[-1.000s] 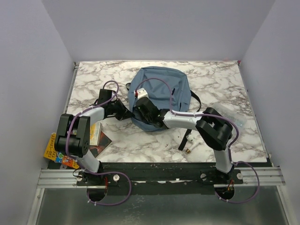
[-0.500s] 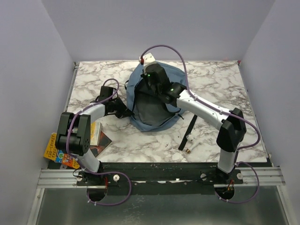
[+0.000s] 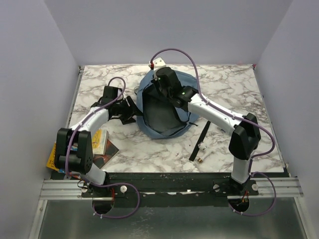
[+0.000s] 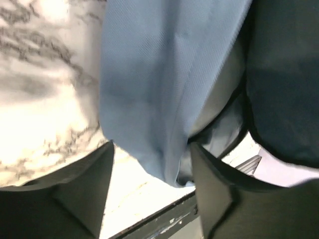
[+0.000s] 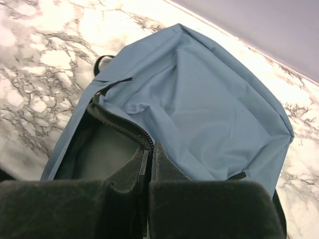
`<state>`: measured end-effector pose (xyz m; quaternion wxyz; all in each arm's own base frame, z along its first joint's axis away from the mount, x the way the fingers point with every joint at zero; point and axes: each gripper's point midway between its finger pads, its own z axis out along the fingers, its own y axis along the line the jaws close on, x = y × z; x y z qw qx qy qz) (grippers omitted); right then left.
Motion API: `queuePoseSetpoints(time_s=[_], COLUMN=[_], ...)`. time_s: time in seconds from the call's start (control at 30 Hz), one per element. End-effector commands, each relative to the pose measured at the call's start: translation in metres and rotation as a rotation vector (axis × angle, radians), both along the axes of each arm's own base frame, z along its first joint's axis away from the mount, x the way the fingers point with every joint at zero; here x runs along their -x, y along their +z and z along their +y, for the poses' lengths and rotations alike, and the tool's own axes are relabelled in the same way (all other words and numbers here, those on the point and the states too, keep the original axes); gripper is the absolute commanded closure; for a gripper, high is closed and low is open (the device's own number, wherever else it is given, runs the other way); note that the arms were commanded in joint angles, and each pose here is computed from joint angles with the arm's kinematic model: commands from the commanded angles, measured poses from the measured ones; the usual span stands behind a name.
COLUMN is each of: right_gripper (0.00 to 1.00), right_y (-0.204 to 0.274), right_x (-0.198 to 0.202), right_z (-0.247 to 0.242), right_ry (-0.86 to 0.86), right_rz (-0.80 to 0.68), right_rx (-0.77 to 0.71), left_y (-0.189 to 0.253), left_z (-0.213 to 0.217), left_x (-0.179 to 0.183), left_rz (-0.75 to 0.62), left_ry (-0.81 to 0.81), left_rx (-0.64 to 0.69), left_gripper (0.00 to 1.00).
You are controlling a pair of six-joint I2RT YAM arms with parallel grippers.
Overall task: Pack the student bag
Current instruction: Unzip the student bag at the center of the board, then pick up the book at the corner of the board.
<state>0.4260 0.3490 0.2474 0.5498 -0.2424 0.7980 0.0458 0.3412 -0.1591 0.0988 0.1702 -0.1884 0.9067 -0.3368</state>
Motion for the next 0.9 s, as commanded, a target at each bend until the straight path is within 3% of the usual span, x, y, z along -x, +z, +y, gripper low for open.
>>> queuePoseSetpoints(time_s=[0.0,0.1,0.13,0.2,0.4,0.5,0.63,0.77,0.87], right_gripper=[0.99,0.91,0.84,0.68,0.3,0.01,0.0,0.0,0.0], right_y=[-0.016,-0.032,-0.038,-0.046,-0.039,-0.024,-0.019,-0.017,-0.013], right_x=[-0.009,-0.002,0.002,0.012,0.056,0.081,0.108,0.122,0.126], right_z=[-0.006,-0.003,-0.001,0.001,0.015,0.034,0.06,0.076,0.075], right_ry=[-0.046,-0.041,-0.034,-0.027,0.043,0.083,0.134,0.164,0.175], right_rz=[0.035,0.095,0.128,0.194,0.353,0.383,0.411,0.477,0.473], right_rx=[-0.03,-0.048,-0.055,-0.076,-0.237,-0.322,-0.403,-0.512,-0.532], left_y=[0.031,0.061,0.071,0.098,0.16,0.194,0.188,0.142,0.105], left_z=[0.013,0.021,0.025,0.035,0.077,0.089,0.116,0.161,0.201], left_x=[0.033,0.048,0.052,0.06,0.087,0.096,0.098,0.1,0.107], left_rz=[-0.098,-0.179,-0.207,-0.287,-0.441,-0.537,-0.461,-0.268,-0.083], left_ry=[-0.039,-0.042,-0.035,-0.012,0.157,0.202,0.344,0.574,0.735], left_rx=[-0.06,-0.087,-0.103,-0.147,-0.298,-0.331,-0.423,-0.51,-0.481], left_gripper=[0.29,0.24,0.21,0.02,0.02,0.02,0.02,0.02,0.02])
